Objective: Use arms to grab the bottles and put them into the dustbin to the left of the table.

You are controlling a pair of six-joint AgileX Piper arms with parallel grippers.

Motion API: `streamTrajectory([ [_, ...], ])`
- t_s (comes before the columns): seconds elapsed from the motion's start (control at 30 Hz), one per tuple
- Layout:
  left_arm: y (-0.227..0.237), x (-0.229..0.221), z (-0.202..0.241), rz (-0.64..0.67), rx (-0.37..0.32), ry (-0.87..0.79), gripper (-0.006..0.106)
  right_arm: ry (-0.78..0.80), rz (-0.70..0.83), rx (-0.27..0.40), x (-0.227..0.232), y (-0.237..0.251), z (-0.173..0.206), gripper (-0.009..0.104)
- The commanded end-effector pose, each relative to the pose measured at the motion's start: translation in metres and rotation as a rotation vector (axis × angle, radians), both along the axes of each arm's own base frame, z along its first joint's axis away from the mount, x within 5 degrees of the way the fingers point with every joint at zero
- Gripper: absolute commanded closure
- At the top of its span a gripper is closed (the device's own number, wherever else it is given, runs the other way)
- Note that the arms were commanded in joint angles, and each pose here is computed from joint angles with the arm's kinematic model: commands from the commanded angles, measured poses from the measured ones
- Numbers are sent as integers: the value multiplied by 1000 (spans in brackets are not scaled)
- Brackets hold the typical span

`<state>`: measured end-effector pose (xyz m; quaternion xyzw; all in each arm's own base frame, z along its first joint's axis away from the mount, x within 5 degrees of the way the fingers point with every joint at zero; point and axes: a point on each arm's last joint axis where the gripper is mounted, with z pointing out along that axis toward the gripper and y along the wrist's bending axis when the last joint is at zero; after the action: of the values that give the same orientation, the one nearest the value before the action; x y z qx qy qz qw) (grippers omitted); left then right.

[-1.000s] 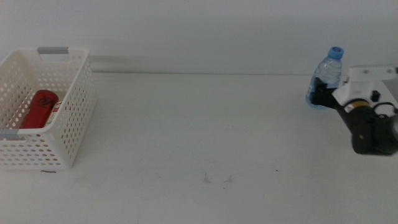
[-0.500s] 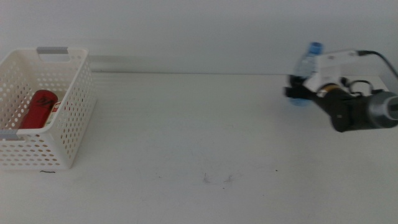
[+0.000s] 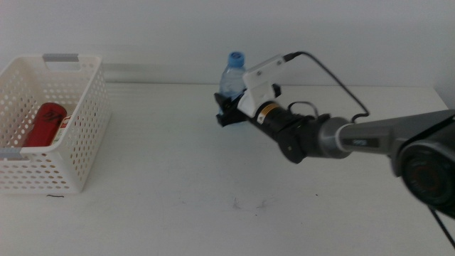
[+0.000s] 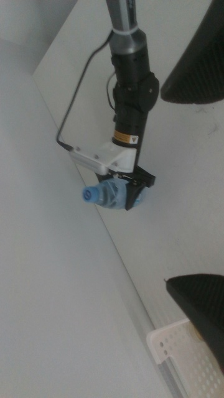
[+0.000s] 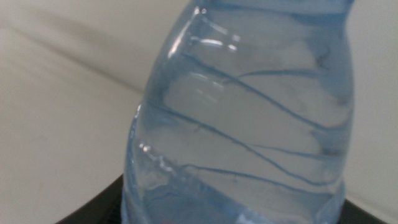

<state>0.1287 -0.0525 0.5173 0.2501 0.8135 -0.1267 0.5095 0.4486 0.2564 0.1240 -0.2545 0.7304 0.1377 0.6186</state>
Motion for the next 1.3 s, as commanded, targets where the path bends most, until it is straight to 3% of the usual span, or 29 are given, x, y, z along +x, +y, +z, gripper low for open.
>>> streamTrajectory([
  [0.0, 0, 0, 1, 3, -7, -9, 7, -72, 12, 37, 4, 9, 10, 97],
  [0.1, 0, 0, 1, 3, -7, -9, 7, -61, 15, 33, 4, 12, 2, 91],
  [0.2, 0, 0, 1, 3, -7, -9, 7, -33, 2, 48, 4, 11, 0, 76],
  [0.37, 0, 0, 1, 3, -7, -9, 7, -33, -1, 68, 4, 11, 6, 25],
  [0.47, 0, 0, 1, 3, -7, -9, 7, 61, -18, 71, 2, 9, 17, 10],
  [1.0, 0, 0, 1, 3, -7, -9, 7, 422, -76, -166, -34, -16, 100, 9],
  [1.27, 0, 0, 1, 3, -7, -9, 7, 615, -80, -212, -76, -37, 158, 9],
])
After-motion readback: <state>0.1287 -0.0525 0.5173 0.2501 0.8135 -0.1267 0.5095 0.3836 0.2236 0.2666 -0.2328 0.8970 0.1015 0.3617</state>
